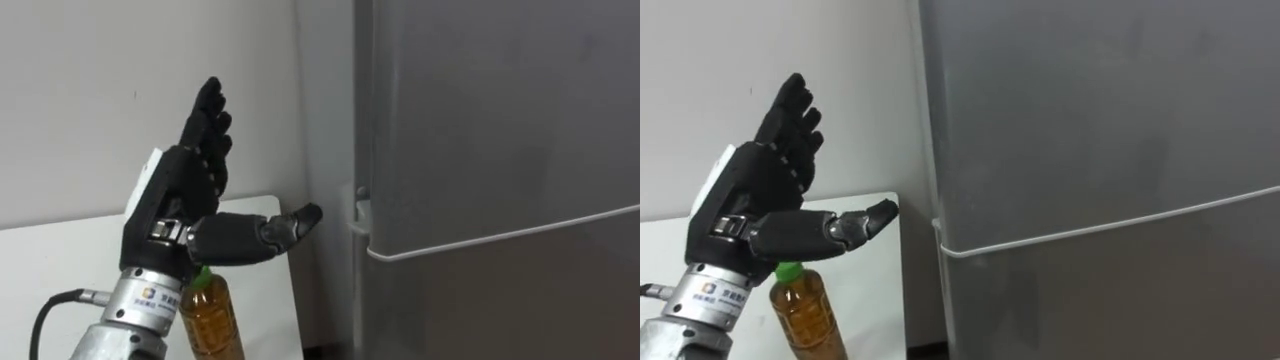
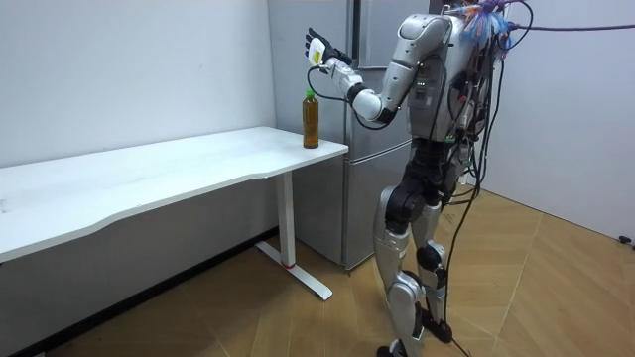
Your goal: Put the bottle in the upper fridge
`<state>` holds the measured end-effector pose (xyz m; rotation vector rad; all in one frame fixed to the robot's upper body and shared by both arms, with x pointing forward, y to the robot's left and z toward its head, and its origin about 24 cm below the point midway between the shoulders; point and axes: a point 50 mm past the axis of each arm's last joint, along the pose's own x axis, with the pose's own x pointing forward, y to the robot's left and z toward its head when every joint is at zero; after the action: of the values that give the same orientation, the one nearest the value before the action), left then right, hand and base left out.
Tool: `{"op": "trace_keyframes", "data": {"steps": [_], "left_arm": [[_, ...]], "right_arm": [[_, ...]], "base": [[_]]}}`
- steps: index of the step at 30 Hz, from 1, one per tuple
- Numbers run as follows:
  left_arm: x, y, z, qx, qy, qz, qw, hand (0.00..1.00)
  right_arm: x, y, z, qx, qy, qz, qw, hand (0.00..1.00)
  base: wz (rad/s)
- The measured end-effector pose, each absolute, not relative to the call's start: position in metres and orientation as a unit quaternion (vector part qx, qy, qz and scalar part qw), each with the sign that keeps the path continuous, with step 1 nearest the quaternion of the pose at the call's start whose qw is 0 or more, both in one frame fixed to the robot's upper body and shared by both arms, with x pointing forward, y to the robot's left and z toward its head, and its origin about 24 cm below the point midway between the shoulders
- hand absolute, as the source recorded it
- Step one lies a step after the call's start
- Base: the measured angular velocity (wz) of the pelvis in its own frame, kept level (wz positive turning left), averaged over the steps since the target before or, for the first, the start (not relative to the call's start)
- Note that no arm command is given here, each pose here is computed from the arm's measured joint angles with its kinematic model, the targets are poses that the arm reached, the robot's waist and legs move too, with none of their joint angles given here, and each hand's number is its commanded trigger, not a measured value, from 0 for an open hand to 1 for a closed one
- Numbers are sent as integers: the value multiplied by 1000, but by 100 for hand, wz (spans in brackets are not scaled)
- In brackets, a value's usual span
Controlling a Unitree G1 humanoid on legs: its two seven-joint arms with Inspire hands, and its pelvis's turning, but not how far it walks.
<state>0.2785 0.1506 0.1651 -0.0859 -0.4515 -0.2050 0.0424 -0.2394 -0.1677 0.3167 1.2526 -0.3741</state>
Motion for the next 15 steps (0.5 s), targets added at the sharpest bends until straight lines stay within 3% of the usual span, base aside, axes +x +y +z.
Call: {"op": "trace_keyframes", "data": {"steps": [15], "left_arm": [[262, 134, 189, -37, -275, -168, 946, 0]], "right_arm": [[51, -241, -167, 135, 581, -158, 787, 0]], "base": [[0]]}}
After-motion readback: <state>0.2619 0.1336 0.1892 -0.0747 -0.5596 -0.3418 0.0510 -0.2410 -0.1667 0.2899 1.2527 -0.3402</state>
